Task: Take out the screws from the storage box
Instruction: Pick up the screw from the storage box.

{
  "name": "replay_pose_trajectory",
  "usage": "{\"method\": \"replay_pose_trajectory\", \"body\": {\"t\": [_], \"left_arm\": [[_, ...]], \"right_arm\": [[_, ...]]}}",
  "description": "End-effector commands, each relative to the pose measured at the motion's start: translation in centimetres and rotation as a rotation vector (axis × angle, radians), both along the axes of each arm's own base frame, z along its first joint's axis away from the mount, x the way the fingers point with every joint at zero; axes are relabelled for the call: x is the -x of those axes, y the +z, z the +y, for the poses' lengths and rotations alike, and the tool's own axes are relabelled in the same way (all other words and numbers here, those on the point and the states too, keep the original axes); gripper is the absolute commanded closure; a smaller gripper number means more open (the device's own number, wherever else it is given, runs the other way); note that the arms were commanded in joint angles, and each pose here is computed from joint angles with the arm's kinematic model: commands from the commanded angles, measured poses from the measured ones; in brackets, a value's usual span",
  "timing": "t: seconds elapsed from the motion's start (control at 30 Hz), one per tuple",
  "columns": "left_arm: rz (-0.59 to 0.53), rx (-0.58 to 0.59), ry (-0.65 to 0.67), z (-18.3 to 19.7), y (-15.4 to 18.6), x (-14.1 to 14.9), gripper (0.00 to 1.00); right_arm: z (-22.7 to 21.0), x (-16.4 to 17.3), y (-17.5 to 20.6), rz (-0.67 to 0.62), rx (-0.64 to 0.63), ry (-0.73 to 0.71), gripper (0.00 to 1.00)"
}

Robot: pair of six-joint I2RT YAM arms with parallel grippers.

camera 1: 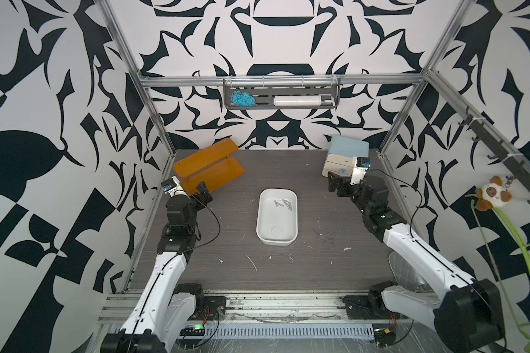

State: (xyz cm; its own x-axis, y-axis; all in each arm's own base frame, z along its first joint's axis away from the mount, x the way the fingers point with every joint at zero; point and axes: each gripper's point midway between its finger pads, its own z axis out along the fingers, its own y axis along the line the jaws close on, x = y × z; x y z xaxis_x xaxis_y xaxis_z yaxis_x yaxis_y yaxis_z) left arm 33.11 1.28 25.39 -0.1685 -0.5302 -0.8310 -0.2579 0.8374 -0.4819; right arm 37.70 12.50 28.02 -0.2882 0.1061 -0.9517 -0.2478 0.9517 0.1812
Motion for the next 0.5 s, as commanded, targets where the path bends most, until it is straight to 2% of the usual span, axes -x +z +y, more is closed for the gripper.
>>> {"method": "replay_pose_trajectory", "body": {"t": [0.0,0.1,0.13,0.17,0.27,0.33,0.47], "left_arm": [[0.260,0.281,0.079,-1.0,-3.1,2.5,0.01],[0.341,0.377,-0.176,-6.4,-4.0,1.2,0.01],[0.378,0.413,-0.206,-7.3,-4.9,1.3,0.01],[0.418,0.438,-0.197,-7.4,-6.2,1.5,0.01],[0.517,0.446,-0.008,-4.7,-9.4,2.8,0.00],[0.501,0.397,-0.026,-4.4,-8.8,2.7,0.04],[0.434,0.347,-0.116,-5.1,-6.2,2.7,0.01]], "right_arm": [[4.3,1.9,0.7,0.122,0.033,0.193,0.07],[6.5,1.5,1.2,0.192,0.070,0.239,0.15],[7.2,1.3,1.2,0.205,0.080,0.258,0.18],[8.2,1.3,1.1,0.222,0.093,0.286,0.21],[10.8,1.2,0.0,0.268,0.172,0.330,0.28],[12.3,0.9,-1.3,0.288,0.223,0.341,0.29],[16.0,0.5,-5.9,0.405,0.300,0.419,0.46]]}}
